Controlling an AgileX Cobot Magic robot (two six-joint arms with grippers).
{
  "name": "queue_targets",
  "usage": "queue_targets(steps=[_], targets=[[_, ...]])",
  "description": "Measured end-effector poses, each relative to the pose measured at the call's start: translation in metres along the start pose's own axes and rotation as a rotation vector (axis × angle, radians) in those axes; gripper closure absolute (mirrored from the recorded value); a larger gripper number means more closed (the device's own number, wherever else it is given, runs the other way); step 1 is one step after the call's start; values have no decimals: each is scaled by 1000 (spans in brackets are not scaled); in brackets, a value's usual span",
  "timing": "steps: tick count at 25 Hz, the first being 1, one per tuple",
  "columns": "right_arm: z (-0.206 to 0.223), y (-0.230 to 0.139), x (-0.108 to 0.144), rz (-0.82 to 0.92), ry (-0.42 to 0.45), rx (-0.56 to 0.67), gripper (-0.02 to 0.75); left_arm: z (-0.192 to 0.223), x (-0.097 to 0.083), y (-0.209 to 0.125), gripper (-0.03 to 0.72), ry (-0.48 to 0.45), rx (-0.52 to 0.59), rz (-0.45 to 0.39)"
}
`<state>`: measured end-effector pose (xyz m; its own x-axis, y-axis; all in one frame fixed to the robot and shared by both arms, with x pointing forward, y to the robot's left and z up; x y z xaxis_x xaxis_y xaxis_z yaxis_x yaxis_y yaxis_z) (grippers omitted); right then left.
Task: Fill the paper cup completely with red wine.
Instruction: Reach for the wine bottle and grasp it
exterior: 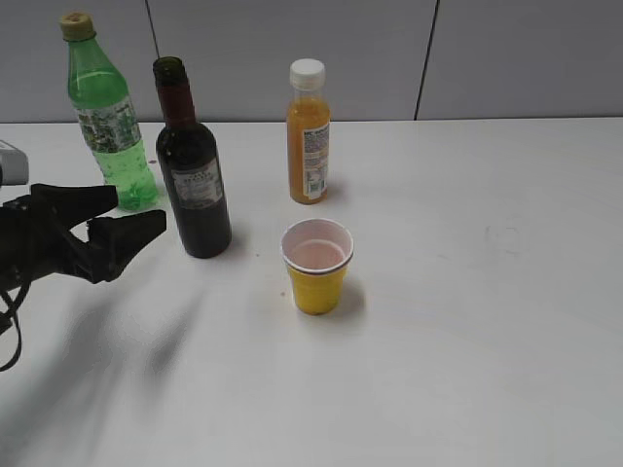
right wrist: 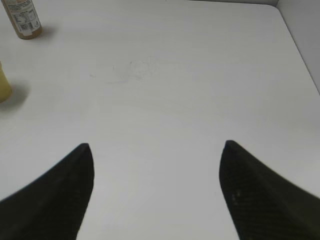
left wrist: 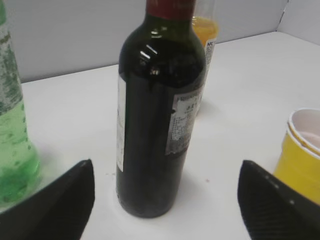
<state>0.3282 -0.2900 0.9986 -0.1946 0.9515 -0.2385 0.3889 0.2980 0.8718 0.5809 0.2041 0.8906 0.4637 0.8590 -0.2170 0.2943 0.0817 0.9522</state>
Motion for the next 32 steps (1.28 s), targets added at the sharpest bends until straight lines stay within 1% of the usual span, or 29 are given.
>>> queue_targets(steps=[3, 6, 9, 11, 14, 19, 27, 32], targets=[[0, 0, 0, 1, 0, 0, 149, 14, -1, -4, -4, -12, 19, 14], [0, 0, 0, 1, 0, 0, 149, 31, -3, -9, -4, -3, 63, 74], [0, 0, 0, 1, -1, 0, 149, 44, -8, -8, -4, 8, 53, 106], [0, 0, 0, 1, -1, 0, 149, 52, -8, -7, -4, 25, 40, 98], [0, 0, 0, 0, -1, 0, 149, 61, -1, -11, -4, 55, 40, 79], [0, 0, 0, 0, -1, 0, 149, 72, 6, -18, -4, 63, 47, 73], [0, 0, 0, 1, -1, 0, 149, 91, -6, -8, -1, 8, 15, 107], [0, 0, 0, 1, -1, 0, 149, 104, -3, -13, 1, 4, 17, 85]])
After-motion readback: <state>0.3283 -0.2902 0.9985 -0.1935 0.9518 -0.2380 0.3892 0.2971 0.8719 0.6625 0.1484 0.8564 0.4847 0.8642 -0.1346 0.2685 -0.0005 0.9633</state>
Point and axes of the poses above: a point on each arm's last joint axis where the gripper is mounted, z pointing out along that axis toward the gripper, x along the wrist's bending axis when the last joint is at zero, y = z × x, the point moved 9 cm from there along z, pointing out along that axis toward the gripper, and after that the axes turned 13 degrees about -z, right-handed, at the moved point
